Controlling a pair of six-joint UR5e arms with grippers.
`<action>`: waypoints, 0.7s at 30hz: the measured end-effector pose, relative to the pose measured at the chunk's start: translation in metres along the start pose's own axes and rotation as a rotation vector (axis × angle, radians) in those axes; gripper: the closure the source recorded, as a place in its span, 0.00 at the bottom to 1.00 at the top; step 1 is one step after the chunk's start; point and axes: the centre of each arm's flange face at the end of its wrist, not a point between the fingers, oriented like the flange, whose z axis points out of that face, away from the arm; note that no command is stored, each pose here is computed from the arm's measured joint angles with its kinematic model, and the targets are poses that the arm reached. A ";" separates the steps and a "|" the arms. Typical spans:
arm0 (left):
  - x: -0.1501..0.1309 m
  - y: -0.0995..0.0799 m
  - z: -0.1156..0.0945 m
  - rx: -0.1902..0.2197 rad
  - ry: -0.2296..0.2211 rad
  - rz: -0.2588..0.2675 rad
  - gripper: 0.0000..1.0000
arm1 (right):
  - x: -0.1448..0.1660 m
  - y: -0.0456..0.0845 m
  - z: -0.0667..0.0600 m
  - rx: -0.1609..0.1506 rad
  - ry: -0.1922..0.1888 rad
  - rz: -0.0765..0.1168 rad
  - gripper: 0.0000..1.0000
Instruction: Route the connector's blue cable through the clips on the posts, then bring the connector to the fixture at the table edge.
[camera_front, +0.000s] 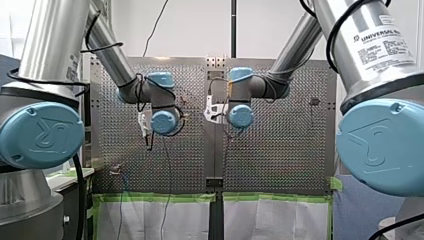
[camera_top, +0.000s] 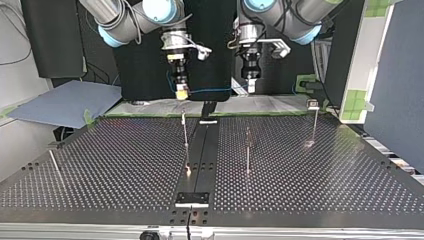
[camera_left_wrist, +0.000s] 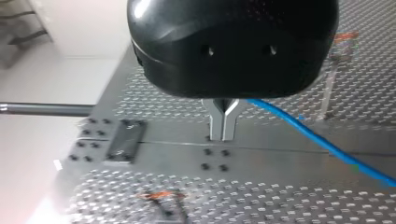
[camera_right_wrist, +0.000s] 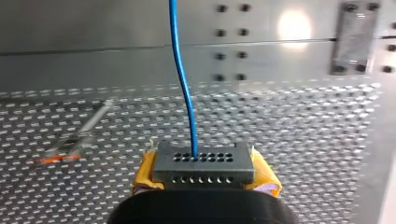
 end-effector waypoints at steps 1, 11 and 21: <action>-0.005 -0.001 0.003 -0.002 -0.009 -0.006 1.00 | 0.005 0.000 0.001 0.000 0.005 0.001 1.00; -0.036 -0.003 0.032 -0.026 -0.052 -0.029 1.00 | 0.020 0.007 0.012 0.006 0.005 -0.001 1.00; -0.045 0.001 0.052 -0.033 -0.059 -0.020 1.00 | 0.034 0.016 0.031 0.032 0.018 0.001 1.00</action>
